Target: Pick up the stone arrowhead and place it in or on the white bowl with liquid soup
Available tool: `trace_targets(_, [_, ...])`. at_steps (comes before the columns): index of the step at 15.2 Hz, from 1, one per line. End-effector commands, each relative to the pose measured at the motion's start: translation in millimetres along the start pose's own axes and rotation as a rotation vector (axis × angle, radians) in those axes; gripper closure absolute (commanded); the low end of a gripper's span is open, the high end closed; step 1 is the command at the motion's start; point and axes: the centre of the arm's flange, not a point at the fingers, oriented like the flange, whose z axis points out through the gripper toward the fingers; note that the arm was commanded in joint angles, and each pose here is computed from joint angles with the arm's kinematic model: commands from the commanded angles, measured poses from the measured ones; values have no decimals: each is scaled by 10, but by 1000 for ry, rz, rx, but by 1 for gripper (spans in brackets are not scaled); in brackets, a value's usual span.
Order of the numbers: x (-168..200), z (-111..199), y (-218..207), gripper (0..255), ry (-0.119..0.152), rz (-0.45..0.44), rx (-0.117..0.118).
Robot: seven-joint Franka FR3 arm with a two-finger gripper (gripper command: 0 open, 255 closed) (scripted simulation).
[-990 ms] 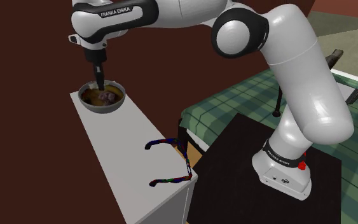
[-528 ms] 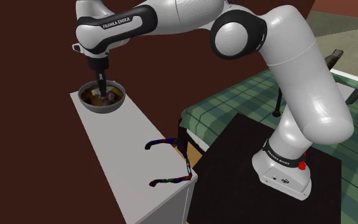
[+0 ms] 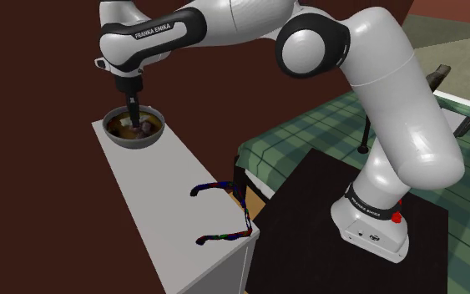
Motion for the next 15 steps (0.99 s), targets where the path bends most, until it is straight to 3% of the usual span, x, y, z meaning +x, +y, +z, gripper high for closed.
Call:
trace_targets(1, [0,0,0,0,0,0,0])
trace_targets(4, [0,0,0,0,0,0,0])
trace_targets(8, [0,-500,0,0,0,0,0])
trace_targets(15, [0,-500,0,0,0,0,0])
